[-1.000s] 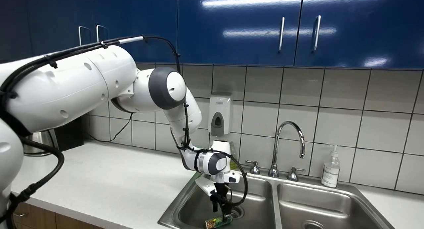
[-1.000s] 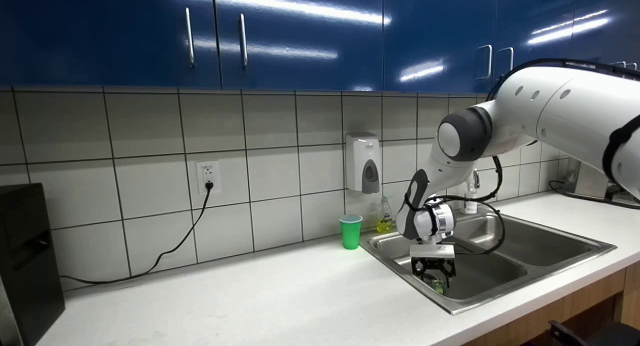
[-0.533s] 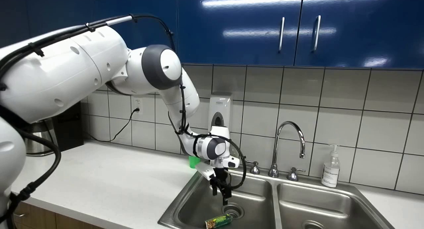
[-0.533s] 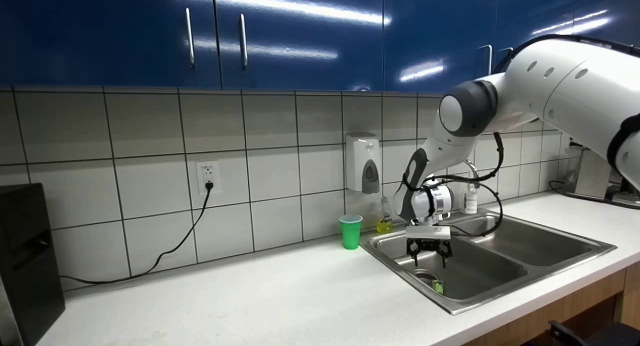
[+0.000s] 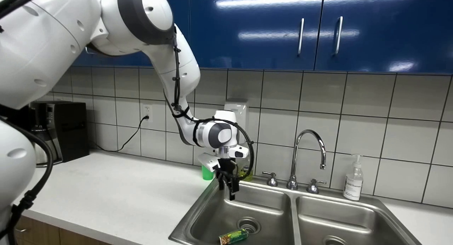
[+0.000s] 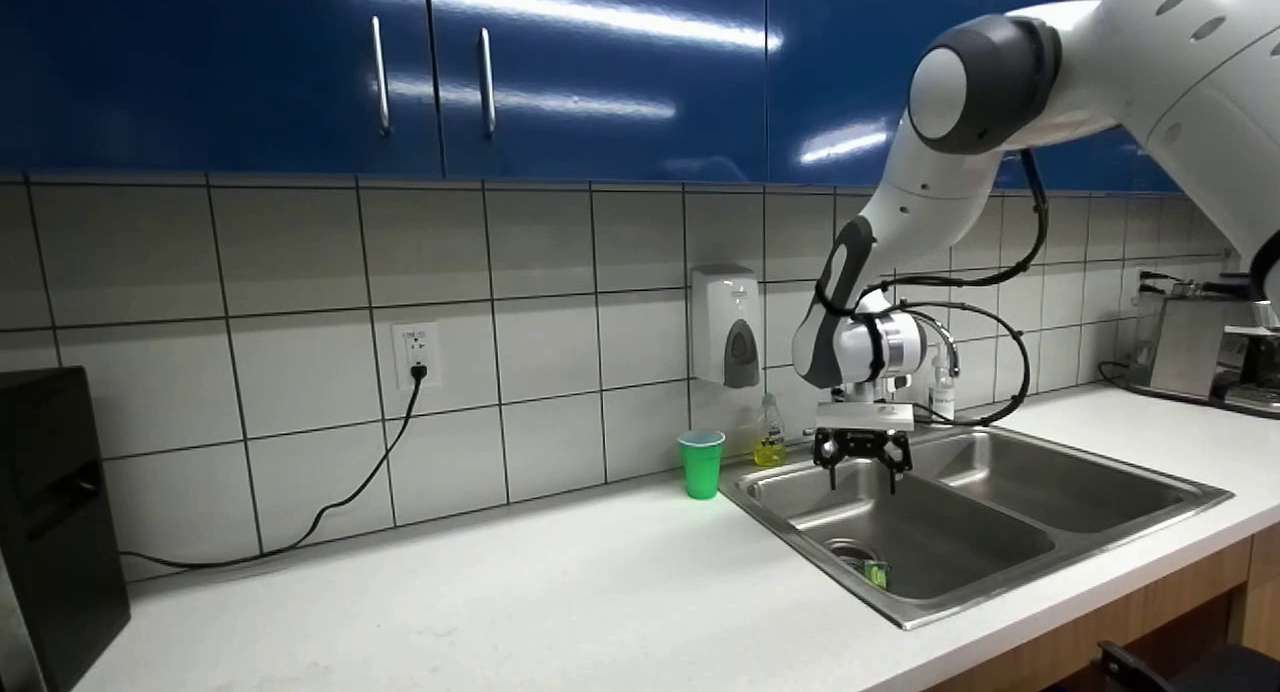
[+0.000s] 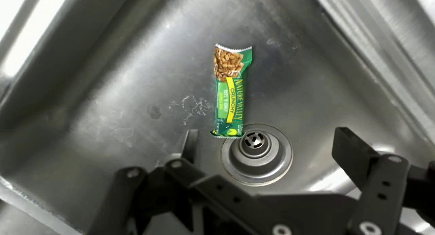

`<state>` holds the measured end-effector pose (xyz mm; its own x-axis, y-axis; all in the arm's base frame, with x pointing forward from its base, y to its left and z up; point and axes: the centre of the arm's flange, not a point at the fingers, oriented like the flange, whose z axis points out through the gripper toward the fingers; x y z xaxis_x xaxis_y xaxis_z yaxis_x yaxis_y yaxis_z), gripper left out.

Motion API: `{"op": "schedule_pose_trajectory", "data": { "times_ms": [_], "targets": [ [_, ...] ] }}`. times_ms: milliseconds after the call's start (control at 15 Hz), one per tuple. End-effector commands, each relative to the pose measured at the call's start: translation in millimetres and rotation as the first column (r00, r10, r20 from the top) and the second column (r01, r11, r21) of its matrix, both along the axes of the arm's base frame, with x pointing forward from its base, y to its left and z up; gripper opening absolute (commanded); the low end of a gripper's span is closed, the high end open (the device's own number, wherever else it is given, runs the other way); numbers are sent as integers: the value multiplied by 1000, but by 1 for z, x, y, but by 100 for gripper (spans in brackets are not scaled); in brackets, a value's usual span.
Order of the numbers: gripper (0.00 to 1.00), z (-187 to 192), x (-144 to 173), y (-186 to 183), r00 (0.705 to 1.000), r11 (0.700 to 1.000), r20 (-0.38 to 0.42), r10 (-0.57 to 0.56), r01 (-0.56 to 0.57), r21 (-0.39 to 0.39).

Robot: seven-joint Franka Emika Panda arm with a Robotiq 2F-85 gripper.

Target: Pick up the green object from the counter and put it in the sink

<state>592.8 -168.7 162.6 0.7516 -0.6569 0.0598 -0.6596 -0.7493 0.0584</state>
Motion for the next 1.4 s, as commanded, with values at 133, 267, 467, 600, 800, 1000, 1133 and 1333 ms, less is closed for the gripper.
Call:
{"op": "schedule_pose_trajectory", "data": {
  "times_ms": [133, 267, 467, 600, 800, 1000, 1133, 1333],
  "targets": [
    [100, 52, -76, 78, 975, 974, 14, 222, -223, 35],
    [100, 57, -94, 107, 954, 952, 7, 301, -301, 56],
    [100, 64, -122, 149, 915, 914, -8, 402, -401, 64],
    [100, 66, -141, 174, 887, 886, -16, 461, -459, 70],
    [100, 52, -130, 181, 890, 890, -42, 453, -449, 81],
    [100, 55, -145, 197, 873, 872, -46, 486, -481, 87],
    [100, 55, -145, 197, 873, 872, -45, 486, -481, 87],
    [100, 55, -145, 197, 873, 872, -45, 486, -481, 87]
  ]
}}
